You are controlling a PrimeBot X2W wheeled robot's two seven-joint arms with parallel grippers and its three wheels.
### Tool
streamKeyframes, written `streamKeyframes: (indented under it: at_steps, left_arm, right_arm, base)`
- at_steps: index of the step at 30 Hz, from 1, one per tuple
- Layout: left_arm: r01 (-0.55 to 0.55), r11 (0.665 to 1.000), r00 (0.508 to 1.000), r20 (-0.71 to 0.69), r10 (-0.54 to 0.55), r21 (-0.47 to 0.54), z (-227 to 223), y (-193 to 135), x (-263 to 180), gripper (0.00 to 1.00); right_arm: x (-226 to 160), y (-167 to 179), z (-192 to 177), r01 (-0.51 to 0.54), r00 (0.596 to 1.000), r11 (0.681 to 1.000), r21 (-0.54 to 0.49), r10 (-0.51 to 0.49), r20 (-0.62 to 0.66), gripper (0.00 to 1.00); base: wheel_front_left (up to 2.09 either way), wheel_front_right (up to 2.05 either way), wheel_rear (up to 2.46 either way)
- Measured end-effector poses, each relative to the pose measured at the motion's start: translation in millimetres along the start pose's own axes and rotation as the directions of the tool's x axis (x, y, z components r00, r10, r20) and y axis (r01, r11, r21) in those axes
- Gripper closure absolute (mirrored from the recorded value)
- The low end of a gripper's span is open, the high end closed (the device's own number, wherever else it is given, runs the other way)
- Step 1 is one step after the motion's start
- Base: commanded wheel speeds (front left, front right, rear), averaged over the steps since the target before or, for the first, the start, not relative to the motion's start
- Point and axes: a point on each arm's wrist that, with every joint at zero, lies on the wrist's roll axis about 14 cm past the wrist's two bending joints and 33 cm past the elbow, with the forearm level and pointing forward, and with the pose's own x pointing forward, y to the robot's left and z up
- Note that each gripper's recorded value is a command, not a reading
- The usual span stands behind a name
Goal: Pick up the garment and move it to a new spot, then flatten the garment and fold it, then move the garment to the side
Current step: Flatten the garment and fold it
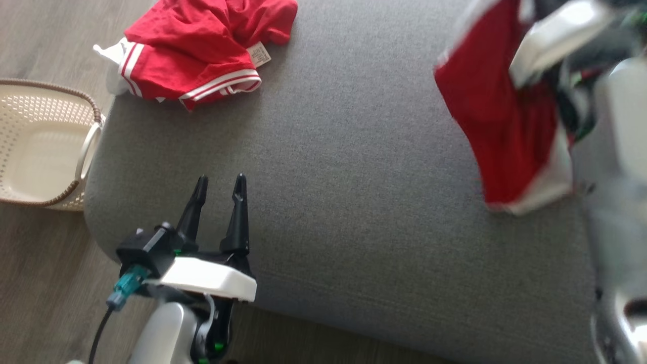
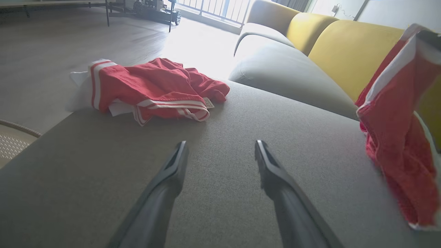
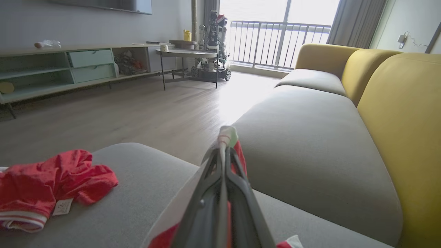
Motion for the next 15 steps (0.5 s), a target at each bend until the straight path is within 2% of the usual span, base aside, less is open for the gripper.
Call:
streamKeyframes:
  at_steps: [3,5,8,9,11,12,13,14,15]
  left_arm:
    - [0.008,1.000,1.000,-0.001,-0.008,-0.002,0,-2,7,0.00]
    - [0.017,1.000,1.000,-0.005,-0.017,-0.005,-1,-6,10,0.00]
    - [0.013,1.000,1.000,-0.005,-0.013,0.001,-1,-4,13,0.00]
    - [0.007,1.000,1.000,-0.006,-0.007,0.000,-1,-3,14,0.00]
    - [-0.002,1.000,1.000,-0.013,0.002,-0.002,-3,0,13,0.00]
    - [-0.004,1.000,1.000,-0.014,0.004,0.000,-3,0,13,0.00]
    - [-0.006,1.000,1.000,-0.015,0.006,0.001,-3,1,13,0.00]
    - [-0.006,1.000,1.000,-0.015,0.006,0.002,-3,1,14,0.00]
    - [-0.004,1.000,1.000,-0.013,0.004,0.002,-3,0,15,0.00]
  right_arm:
    - [16,-17,8,0.030,1.000,0.999,0.045,-0.029,-0.008,1.00]
    - [23,-29,-4,0.058,0.997,0.996,0.075,-0.054,-0.049,1.00]
    - [27,-47,-28,0.095,0.990,0.994,0.063,-0.087,-0.112,1.00]
    - [29,-50,-33,0.102,0.988,0.993,0.063,-0.094,-0.119,0.85]
    - [35,-52,-38,0.109,0.989,0.992,0.058,-0.103,-0.109,0.42]
    - [38,-53,-36,0.110,0.990,0.992,0.055,-0.105,-0.092,0.42]
    - [40,-53,-34,0.110,0.992,0.992,0.054,-0.106,-0.074,0.17]
    - [43,-54,-30,0.111,0.992,0.992,0.054,-0.108,-0.058,0.00]
    - [44,-54,-29,0.111,0.993,0.992,0.054,-0.109,-0.054,0.00]
  base:
    - [0.00,0.00,0.00]
    - [0.00,0.00,0.00]
    - [0.00,0.00,0.00]
    - [0.00,0.00,0.00]
    - [0.00,0.00,0.00]
    - [0.00,0.00,0.00]
    - [0.00,0.00,0.00]
    - [0.00,0.00,0.00]
    - [0.00,0.00,0.00]
